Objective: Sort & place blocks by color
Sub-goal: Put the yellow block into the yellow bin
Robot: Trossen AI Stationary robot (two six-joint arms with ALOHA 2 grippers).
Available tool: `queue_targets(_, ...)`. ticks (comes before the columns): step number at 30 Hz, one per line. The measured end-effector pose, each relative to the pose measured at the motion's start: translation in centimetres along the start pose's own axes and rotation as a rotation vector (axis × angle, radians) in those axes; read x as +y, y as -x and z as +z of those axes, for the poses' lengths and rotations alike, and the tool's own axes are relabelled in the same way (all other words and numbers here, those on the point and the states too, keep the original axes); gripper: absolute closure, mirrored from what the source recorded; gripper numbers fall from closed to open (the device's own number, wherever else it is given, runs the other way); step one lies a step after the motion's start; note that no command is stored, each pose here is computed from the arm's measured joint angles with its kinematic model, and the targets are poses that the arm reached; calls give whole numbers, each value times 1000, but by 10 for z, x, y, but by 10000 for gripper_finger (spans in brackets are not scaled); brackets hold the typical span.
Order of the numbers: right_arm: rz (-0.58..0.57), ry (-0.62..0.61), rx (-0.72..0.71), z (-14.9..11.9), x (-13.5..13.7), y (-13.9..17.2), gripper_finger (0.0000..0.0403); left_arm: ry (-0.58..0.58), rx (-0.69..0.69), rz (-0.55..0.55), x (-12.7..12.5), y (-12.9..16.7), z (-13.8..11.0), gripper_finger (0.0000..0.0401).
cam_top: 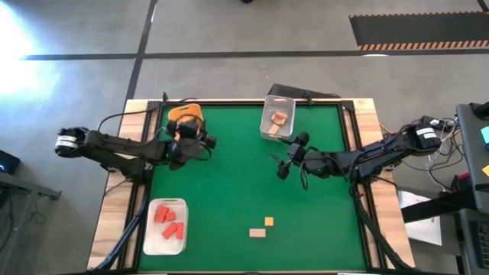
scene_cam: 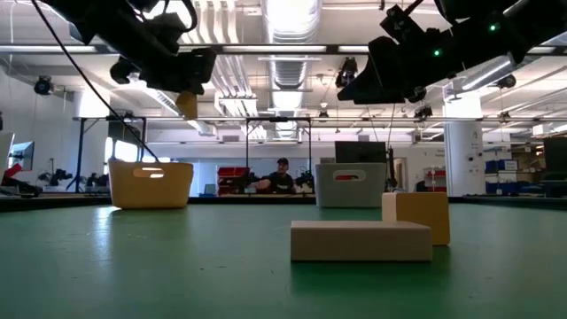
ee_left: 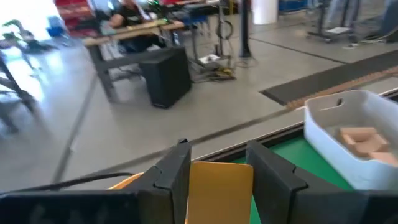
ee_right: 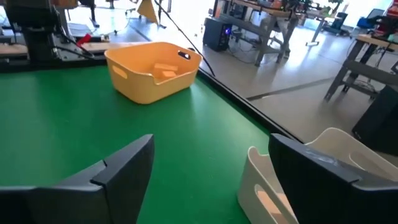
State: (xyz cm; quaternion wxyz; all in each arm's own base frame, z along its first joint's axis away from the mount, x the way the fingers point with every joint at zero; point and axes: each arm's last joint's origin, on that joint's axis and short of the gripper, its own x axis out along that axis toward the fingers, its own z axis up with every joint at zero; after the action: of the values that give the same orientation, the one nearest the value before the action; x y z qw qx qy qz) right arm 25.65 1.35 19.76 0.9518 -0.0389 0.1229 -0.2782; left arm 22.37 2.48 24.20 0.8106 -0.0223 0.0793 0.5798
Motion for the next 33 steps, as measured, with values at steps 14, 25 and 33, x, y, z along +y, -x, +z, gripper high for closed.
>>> queue_targets(14,7,-21,21,-4,2,-2,101,-46,464,-76,47,-52,31,278)
queue_targets(25,7,-19,19,-3,2,-2,102,-194,851,152,56,-62,9,266)
queue_targets(33,7,-21,19,-3,2,-2,102,-230,868,159,53,-66,4,232)
